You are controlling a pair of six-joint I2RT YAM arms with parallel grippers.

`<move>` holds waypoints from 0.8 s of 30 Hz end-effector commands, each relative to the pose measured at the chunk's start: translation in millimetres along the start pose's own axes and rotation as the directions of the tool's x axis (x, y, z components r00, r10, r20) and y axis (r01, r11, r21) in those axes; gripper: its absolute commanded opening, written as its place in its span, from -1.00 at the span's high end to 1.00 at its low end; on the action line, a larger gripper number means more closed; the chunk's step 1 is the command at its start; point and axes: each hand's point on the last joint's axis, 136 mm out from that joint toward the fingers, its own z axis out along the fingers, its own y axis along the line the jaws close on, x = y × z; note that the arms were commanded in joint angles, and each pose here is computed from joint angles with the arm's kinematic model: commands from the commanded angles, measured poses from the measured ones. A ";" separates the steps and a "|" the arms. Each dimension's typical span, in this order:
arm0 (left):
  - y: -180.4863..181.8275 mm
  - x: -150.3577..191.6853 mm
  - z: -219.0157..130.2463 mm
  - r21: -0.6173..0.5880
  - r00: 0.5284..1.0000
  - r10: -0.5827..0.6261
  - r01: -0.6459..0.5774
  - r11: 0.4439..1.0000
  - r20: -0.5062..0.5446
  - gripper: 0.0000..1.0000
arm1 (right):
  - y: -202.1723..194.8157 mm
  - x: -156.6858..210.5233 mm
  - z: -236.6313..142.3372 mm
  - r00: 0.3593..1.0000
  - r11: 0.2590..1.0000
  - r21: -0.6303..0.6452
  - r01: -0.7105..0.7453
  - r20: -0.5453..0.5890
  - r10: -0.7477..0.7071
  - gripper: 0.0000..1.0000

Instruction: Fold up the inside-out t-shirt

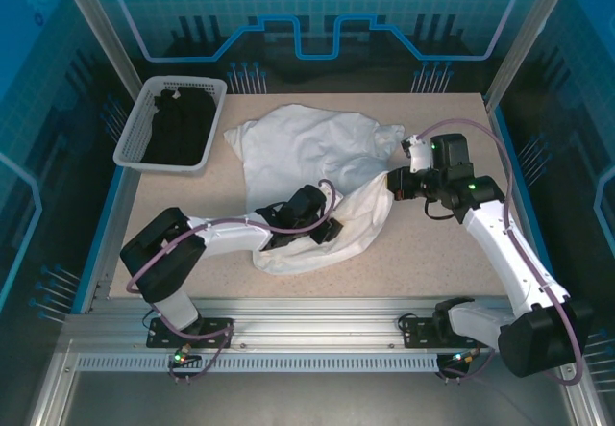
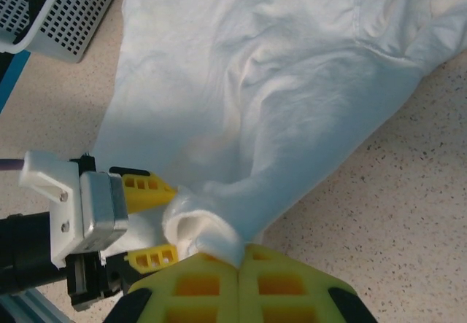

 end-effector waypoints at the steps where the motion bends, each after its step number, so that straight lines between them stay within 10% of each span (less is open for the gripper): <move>1: 9.1 -14.5 2.3 -0.023 0.999 -0.002 0.003 1.000 0.050 0.11 | -0.8 -3.0 -4.8 1.000 1.000 0.021 0.021 -0.001 -0.021 1.00; 8: 18.6 -17.8 11.8 0.017 0.999 -0.037 0.037 0.999 0.036 0.90 | -17.3 -5.9 2.6 0.999 0.995 0.091 0.034 0.002 -0.034 0.98; 13: -0.9 -56.0 -23.7 0.172 0.983 -0.174 0.160 0.972 0.066 1.00 | -72.3 -12.8 -5.9 0.999 0.898 0.440 -0.006 0.037 -0.012 0.03; 19: -9.3 -82.1 -74.3 0.263 0.960 -0.273 0.249 0.932 0.058 1.00 | 72.6 33.4 17.4 0.854 0.875 -0.091 0.475 0.287 -0.434 -0.29; 24: -4.4 -101.6 -105.9 0.313 0.941 -0.337 0.311 0.898 0.030 1.00 | 109.3 79.3 56.8 0.751 0.774 -0.103 0.625 0.352 -0.559 -0.25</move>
